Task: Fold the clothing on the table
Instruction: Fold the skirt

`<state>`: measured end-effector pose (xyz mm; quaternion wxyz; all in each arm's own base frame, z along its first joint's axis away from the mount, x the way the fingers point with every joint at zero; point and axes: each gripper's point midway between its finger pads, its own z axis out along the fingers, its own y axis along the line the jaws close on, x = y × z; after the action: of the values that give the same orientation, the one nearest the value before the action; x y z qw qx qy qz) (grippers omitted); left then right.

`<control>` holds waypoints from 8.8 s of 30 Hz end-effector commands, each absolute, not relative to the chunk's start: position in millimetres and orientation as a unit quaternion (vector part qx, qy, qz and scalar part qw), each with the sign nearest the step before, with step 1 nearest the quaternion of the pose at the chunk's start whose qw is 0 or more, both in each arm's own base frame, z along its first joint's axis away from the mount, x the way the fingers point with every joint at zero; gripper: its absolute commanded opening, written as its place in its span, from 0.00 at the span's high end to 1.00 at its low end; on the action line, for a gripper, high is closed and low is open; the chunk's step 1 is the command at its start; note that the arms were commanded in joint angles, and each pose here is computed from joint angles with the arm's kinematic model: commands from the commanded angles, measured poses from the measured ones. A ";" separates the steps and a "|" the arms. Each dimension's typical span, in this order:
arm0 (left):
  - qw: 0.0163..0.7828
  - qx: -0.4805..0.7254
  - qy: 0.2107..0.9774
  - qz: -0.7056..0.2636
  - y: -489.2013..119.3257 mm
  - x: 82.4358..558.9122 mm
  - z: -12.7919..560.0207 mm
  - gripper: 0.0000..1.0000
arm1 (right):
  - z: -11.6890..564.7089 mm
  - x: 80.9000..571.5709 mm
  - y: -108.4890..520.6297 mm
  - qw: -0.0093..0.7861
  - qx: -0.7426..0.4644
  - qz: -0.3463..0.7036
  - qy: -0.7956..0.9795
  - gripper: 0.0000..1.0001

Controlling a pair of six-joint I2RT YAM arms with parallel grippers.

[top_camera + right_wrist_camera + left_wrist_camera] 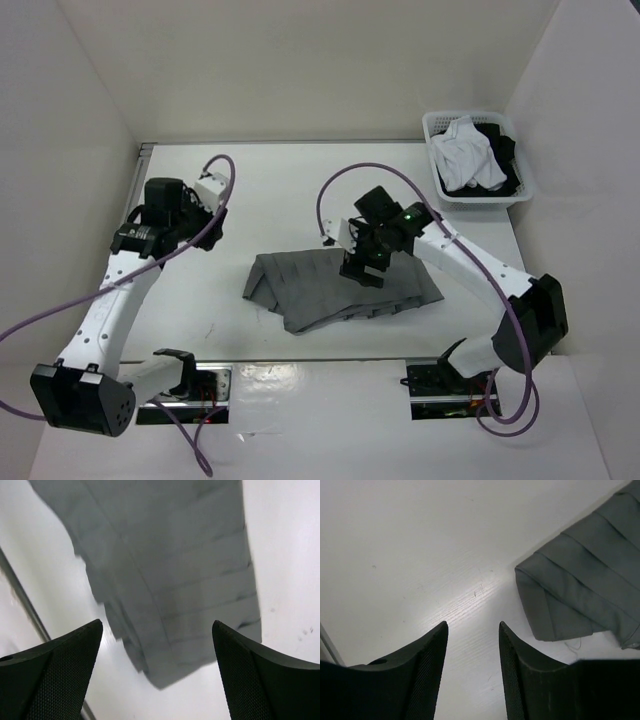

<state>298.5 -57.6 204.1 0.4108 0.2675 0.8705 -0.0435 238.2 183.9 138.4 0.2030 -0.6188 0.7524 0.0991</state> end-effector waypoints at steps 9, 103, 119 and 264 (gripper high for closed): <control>0.400 0.078 0.906 -0.115 -22.7 318.1 206.3 0.28 | 111.1 245.3 299.5 0.274 -0.632 0.071 0.721 0.06; 0.340 0.216 0.903 -0.150 -73.6 374.2 135.5 0.00 | 53.7 353.0 255.3 0.237 -0.457 -0.024 0.857 0.01; 0.275 0.308 0.888 -0.204 -77.4 408.6 84.2 0.49 | 155.1 348.9 197.5 0.326 -0.409 0.062 0.850 0.01; 0.204 0.217 0.911 -0.284 -52.9 352.3 38.8 1.00 | 153.0 433.4 210.3 0.304 -0.302 0.174 0.887 1.00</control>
<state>343.8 -44.8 22.3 0.1888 0.2054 0.9185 -0.2801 418.6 189.3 71.2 0.2048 -0.2879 0.9071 0.2287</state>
